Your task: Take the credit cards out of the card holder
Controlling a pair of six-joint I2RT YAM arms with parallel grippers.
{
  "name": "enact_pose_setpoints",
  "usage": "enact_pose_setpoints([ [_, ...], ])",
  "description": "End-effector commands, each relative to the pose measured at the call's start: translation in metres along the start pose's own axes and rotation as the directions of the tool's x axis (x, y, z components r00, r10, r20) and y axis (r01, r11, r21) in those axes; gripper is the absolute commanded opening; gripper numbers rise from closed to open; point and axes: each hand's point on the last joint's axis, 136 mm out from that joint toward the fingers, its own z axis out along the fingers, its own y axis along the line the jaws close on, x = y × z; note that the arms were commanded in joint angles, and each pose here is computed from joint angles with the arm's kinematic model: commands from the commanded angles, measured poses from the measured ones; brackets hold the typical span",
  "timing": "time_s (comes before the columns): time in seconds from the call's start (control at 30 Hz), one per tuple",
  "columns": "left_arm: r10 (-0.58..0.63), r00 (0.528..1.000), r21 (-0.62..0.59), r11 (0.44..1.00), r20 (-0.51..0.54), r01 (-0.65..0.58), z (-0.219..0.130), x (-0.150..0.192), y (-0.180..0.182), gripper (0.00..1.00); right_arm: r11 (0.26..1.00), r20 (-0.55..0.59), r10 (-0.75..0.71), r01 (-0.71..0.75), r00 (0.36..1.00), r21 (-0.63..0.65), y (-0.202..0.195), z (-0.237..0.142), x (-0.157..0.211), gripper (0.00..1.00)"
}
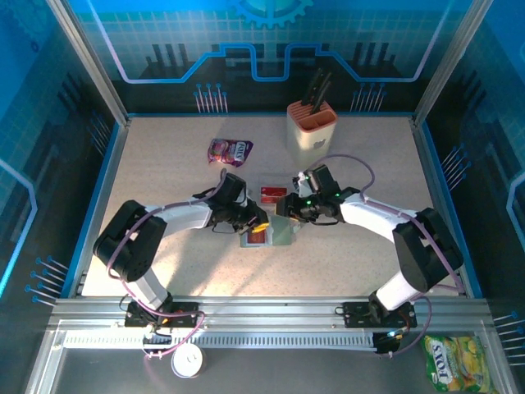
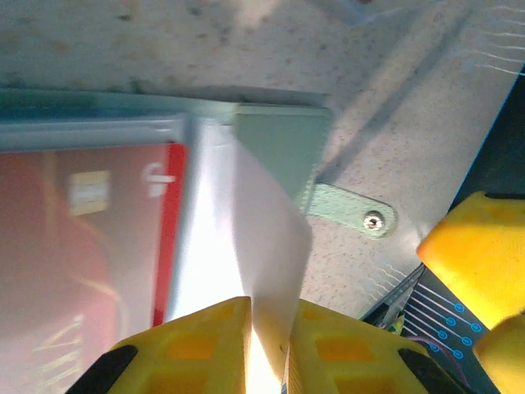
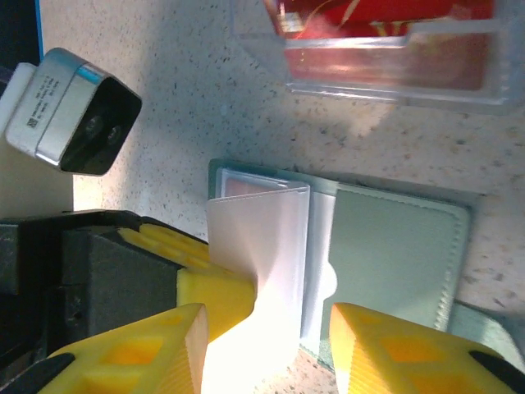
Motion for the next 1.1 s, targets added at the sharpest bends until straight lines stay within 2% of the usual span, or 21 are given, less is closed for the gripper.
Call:
enact_pose_setpoints([
  [0.0, -0.024, 0.999, -0.040, 0.999, -0.028, 0.023, 0.009, 0.005, 0.000, 0.17, 1.000, 0.003, 0.005, -0.005, 1.000, 0.030, -0.015, -0.009, 0.004, 0.44],
  [0.3, -0.006, 0.998, -0.061, 0.998, -0.058, 0.003, 0.026, 0.007, -0.008, 0.16, 0.999, 0.042, 0.031, -0.032, 0.999, 0.040, -0.032, -0.025, 0.003, 0.46],
  [0.47, 0.006, 0.997, -0.060, 0.998, -0.081, -0.011, 0.037, 0.007, -0.014, 0.21, 0.998, 0.048, 0.039, -0.041, 0.998, 0.040, -0.036, -0.031, 0.004, 0.46],
  [0.6, 0.016, 0.996, -0.053, 0.998, -0.089, -0.020, 0.043, 0.006, -0.019, 0.22, 0.998, 0.053, 0.046, -0.048, 0.998, 0.043, -0.038, -0.034, 0.005, 0.46],
  [1.07, 0.061, 0.995, -0.037, 0.997, -0.084, -0.064, 0.040, 0.001, -0.029, 0.26, 0.996, 0.050, 0.076, -0.078, 0.996, 0.037, -0.034, -0.035, 0.007, 0.46],
])
